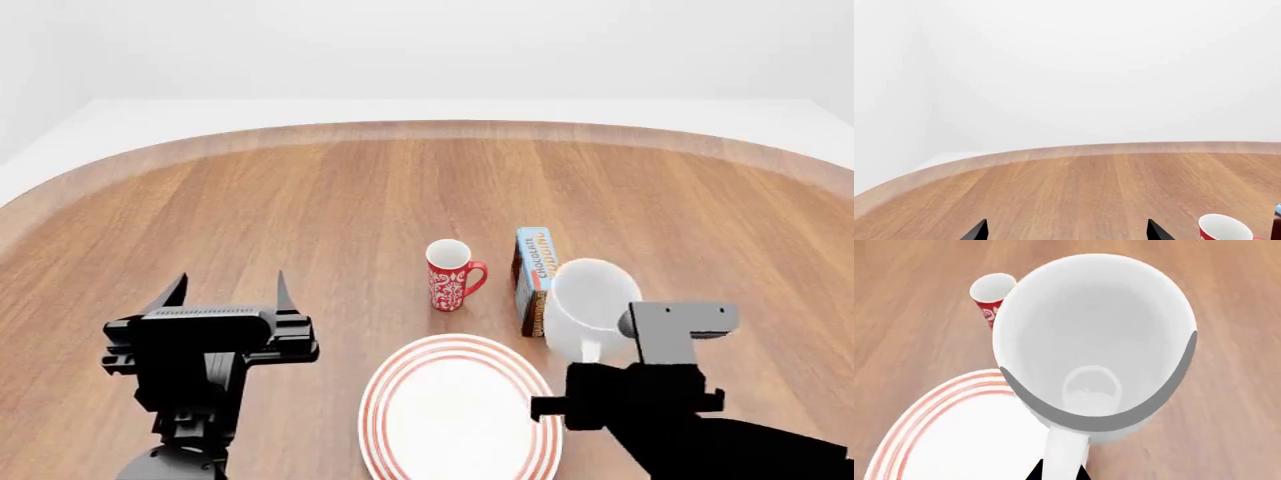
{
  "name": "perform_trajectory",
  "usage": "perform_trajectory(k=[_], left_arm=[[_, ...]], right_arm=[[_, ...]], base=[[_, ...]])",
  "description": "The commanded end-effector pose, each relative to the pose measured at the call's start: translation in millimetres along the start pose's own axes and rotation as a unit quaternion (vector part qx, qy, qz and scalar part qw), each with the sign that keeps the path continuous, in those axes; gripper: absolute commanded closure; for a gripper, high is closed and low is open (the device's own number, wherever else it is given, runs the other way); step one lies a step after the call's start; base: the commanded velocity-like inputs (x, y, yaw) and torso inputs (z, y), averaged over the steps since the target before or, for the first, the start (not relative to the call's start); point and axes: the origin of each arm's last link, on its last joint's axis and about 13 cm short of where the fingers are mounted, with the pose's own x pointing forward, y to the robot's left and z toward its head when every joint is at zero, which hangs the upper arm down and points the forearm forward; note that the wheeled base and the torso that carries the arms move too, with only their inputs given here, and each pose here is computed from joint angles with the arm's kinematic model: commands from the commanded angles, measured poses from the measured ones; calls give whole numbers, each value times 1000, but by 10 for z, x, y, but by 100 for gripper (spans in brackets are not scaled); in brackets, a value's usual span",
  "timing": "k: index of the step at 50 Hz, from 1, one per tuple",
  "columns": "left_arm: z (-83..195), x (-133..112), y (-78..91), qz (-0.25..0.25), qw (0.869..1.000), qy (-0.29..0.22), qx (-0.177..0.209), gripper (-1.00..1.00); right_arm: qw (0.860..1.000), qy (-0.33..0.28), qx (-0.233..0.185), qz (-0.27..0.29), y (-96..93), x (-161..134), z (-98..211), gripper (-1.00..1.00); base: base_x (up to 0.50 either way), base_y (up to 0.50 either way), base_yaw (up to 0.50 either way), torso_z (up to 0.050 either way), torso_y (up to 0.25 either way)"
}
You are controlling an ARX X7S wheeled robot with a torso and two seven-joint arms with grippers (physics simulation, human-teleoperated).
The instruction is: Pick up the white mug and put it on the plate, and put the chocolate pudding to the right of the plate.
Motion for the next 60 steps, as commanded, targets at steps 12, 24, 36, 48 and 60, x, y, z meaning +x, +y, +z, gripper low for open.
perform_trajectory(k=[12,24,36,48,60], left_arm=[[-14,4,6,0,1000,1,3,-100],[-24,-5,3,0,1000,2,3,-100],[-25,-5,10,2,1000,1,3,-100],[-14,-4,13,2,1000,0,3,-100],[-14,-2,15,3,1000,0,3,-100]], right_arm=[[978,42,-92,183,424,251,-26,100],[975,63,-88,193,460,414,-74,100],[974,86,-82,191,465,517,-155,100],[975,102,-84,179,446,601,-271,100],[975,118,-83,171,426,647,-332,100]], base=[[0,0,0,0,0],[0,0,0,0,0],[0,0,0,0,1],[0,0,0,0,0],[0,0,0,0,0]])
